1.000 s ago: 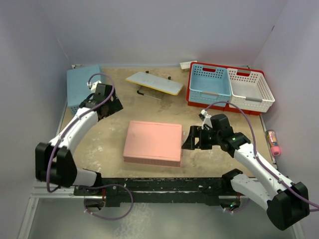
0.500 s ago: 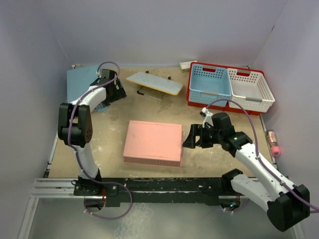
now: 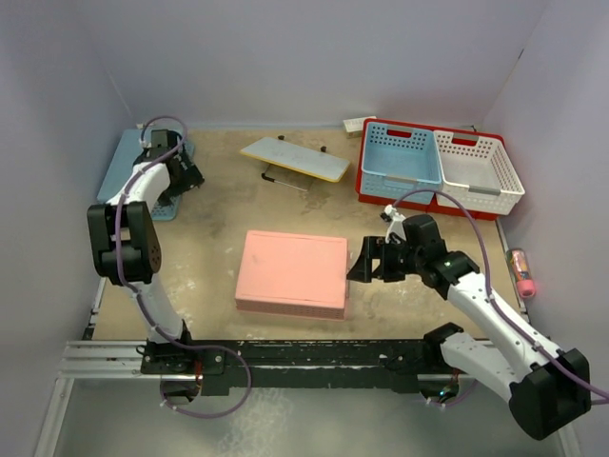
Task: Turn the large container upside down
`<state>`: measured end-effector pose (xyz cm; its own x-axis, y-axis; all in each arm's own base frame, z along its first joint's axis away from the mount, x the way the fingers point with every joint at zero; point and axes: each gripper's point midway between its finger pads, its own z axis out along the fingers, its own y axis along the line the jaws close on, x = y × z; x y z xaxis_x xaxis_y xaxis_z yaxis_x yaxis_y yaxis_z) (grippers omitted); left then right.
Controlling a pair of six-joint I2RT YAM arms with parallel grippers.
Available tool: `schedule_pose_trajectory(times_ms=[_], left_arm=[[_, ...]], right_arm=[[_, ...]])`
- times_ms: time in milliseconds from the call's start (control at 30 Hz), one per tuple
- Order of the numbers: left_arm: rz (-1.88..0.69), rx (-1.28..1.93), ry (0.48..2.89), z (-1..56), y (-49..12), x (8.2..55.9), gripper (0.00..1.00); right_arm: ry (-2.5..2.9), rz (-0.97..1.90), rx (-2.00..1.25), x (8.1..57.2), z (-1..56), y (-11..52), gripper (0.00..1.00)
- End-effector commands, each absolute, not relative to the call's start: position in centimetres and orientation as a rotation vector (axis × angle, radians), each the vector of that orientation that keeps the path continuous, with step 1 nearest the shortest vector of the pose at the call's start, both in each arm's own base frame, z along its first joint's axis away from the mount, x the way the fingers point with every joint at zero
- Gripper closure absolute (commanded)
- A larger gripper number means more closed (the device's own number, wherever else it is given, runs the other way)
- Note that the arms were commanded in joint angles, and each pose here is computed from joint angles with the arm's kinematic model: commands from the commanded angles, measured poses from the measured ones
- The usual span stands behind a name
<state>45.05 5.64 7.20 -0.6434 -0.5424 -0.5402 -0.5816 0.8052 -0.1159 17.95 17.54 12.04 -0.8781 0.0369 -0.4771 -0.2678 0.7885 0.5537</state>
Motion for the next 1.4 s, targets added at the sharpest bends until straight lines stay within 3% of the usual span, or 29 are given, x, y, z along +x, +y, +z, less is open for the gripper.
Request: schedule_pose_trajectory(times_ms=[0, 167, 367, 600, 767, 867, 1167, 1367], left_arm=[[0.027, -0.740, 2.340, 12.6, 5.1, 45.3, 0.15], [-0.145, -0.585, 2.264, 18.1, -0.7, 43.3, 0.15], [-0.306, -0.504, 2.184, 22.8, -5.1, 39.3, 0.15], [-0.369, -0.533, 2.077, 27.0, -5.1, 35.5, 0.15], [-0.287, -0.577, 2.129, 26.2, -3.9, 33.4, 0.15], [-0.233, -0.615, 2.152, 26.0, -3.0, 31.5, 0.15], [-0.208, -0.811, 2.203, 22.8, -2.0, 24.2, 0.16], [-0.336, -0.942, 2.279, 18.9, -3.9, 21.0, 0.16]], right_arm=[[2.468, 0.996, -0.149, 18.2, 12.1, 19.0, 0.14], [2.482, 1.133, -0.161, 16.6, 10.7, 20.1, 0.14], [2.346, 1.362, -0.400, 13.9, 12.8, 23.9, 0.11], [2.156, 1.634, -0.563, 11.6, 16.8, 32.0, 0.10], [2.088, 1.704, -0.834, 9.5, 18.7, 39.3, 0.09], [2.115, 1.656, -0.899, 9.8, 18.7, 39.8, 0.09], [2.307, 0.913, -0.655, 20.8, 15.1, 31.3, 0.05], [2.389, 0.939, -0.337, 26.1, 14.1, 27.6, 0.05]])
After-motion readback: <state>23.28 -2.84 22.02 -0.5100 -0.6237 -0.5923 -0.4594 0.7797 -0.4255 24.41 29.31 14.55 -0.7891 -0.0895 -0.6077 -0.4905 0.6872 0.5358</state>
